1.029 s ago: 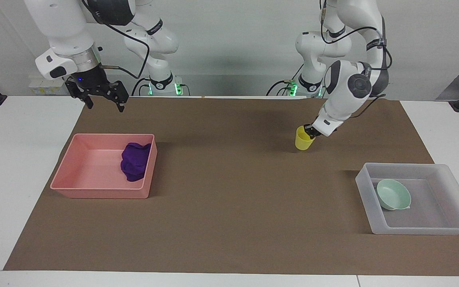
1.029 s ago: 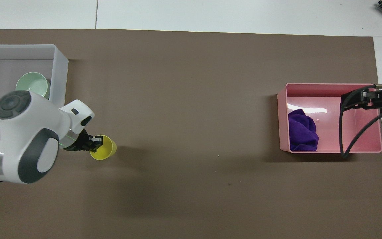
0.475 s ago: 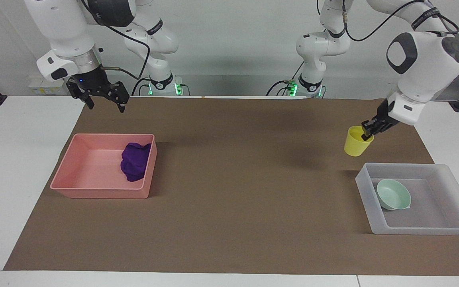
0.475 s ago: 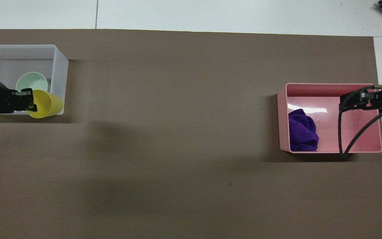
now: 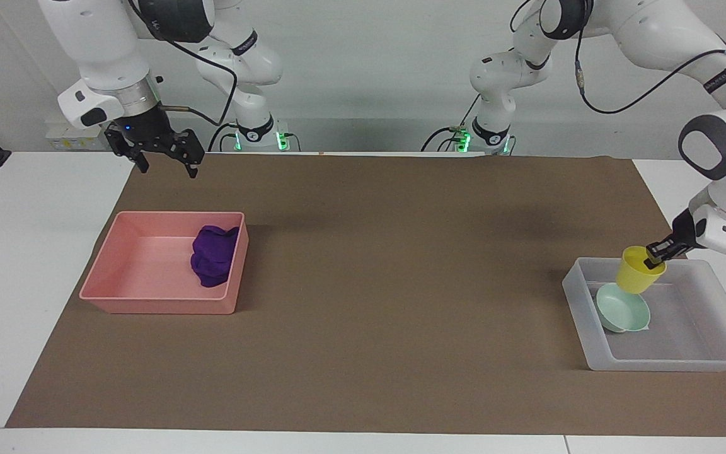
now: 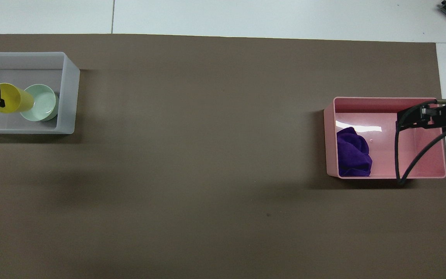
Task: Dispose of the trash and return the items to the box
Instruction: 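Release the cup and hold the left gripper above the clear box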
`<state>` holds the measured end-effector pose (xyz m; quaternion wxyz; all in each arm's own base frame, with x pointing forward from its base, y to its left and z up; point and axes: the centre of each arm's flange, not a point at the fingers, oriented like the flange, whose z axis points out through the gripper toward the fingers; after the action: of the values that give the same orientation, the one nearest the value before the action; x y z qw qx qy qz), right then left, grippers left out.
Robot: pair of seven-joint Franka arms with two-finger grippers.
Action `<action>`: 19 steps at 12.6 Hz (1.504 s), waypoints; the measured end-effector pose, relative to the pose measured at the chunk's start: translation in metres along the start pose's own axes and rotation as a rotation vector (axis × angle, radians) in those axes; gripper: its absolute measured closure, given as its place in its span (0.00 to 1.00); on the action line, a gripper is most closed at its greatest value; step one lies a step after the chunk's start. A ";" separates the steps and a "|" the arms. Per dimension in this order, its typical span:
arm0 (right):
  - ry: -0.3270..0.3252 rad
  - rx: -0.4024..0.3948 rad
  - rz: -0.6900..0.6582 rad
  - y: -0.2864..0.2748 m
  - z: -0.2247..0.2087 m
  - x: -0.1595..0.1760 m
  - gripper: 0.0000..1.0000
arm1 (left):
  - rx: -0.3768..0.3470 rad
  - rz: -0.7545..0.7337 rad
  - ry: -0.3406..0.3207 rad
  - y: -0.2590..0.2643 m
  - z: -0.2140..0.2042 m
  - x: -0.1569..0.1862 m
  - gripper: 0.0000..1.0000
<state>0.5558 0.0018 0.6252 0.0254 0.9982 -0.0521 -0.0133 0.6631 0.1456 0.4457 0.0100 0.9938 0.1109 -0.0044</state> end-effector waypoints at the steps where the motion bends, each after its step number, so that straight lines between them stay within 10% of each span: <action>1: 0.000 0.000 0.000 0.000 0.000 0.000 0.00 | -0.001 0.001 -0.012 -0.003 0.016 0.005 0.97; 9: -0.002 0.000 0.000 0.000 0.001 0.000 0.00 | -0.011 0.021 -0.051 0.010 0.065 0.015 0.92; 16: -0.002 0.000 0.000 0.000 0.001 0.000 0.00 | -0.017 0.065 0.053 0.037 -0.015 0.013 0.02; 19: -0.002 0.000 0.000 0.000 0.001 0.000 0.00 | -0.003 0.127 0.002 0.074 -0.106 -0.043 0.00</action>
<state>0.5558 0.0017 0.6242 0.0254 0.9982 -0.0521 -0.0143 0.6386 0.0660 0.5533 0.0117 0.9988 0.0478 -0.0028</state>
